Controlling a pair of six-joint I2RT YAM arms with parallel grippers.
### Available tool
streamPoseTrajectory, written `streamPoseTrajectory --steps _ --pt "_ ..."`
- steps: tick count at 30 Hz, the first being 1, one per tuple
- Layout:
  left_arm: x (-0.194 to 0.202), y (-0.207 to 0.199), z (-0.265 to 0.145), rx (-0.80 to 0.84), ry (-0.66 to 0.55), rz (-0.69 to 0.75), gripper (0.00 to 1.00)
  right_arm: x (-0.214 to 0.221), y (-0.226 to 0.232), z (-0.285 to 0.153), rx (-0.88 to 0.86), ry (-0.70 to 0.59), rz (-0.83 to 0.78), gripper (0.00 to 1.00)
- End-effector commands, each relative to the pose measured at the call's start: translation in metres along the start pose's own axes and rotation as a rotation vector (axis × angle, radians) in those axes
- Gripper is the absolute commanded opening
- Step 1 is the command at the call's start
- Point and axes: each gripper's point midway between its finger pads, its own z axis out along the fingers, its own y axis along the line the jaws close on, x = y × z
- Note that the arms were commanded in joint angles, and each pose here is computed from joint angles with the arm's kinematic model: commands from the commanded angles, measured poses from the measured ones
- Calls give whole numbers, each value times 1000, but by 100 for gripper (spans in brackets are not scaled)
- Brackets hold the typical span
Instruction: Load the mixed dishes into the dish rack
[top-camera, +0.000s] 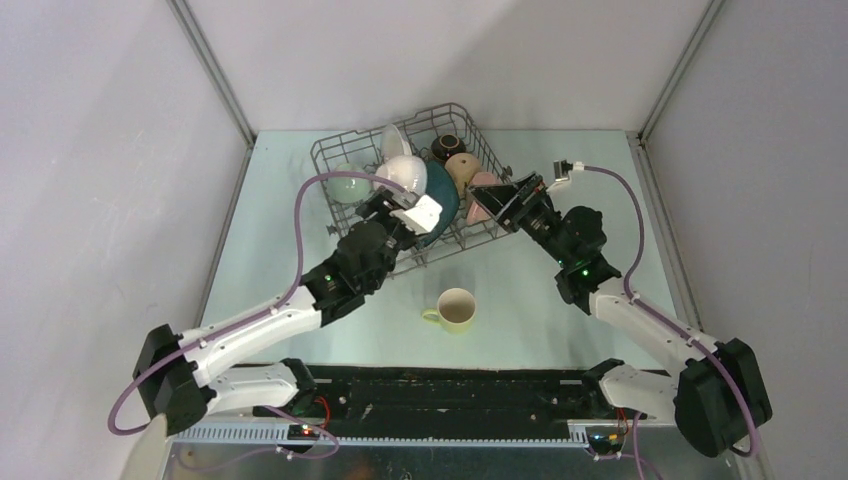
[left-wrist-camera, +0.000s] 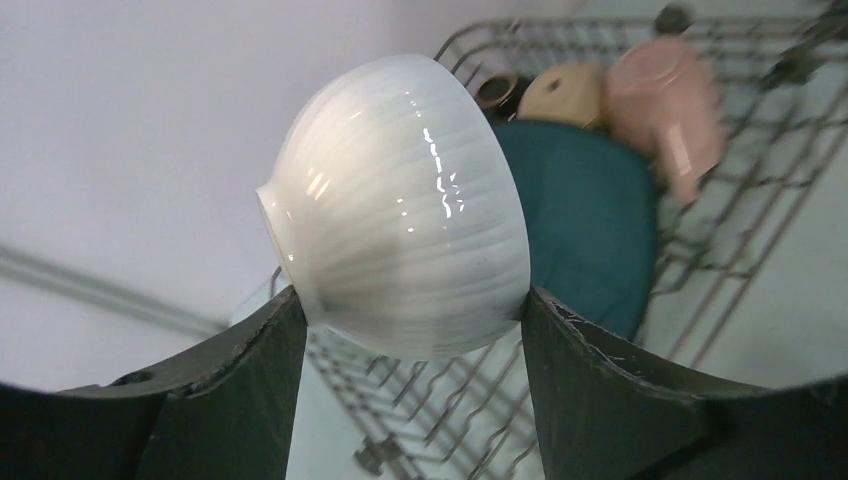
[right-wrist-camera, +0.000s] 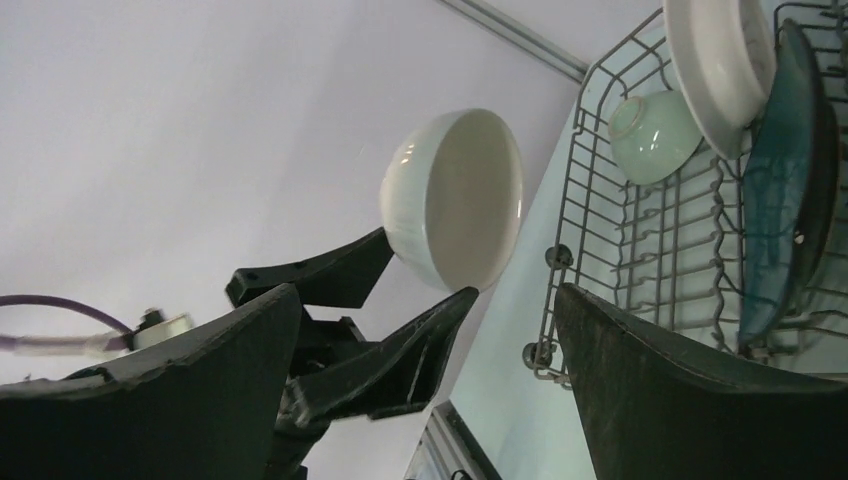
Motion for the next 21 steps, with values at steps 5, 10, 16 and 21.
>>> streamPoseTrajectory --steps 5,10,16,21 --pt "59 58 10 -192 266 197 0 -31 9 -23 33 -61 -113 100" --pt "101 56 43 -112 375 252 0 -43 11 -50 109 -116 -214 100" --pt "139 45 77 -45 456 288 0 -53 36 -77 84 -177 -279 99" --pt "165 40 92 -17 528 332 0 -56 42 -84 75 -194 -292 100"
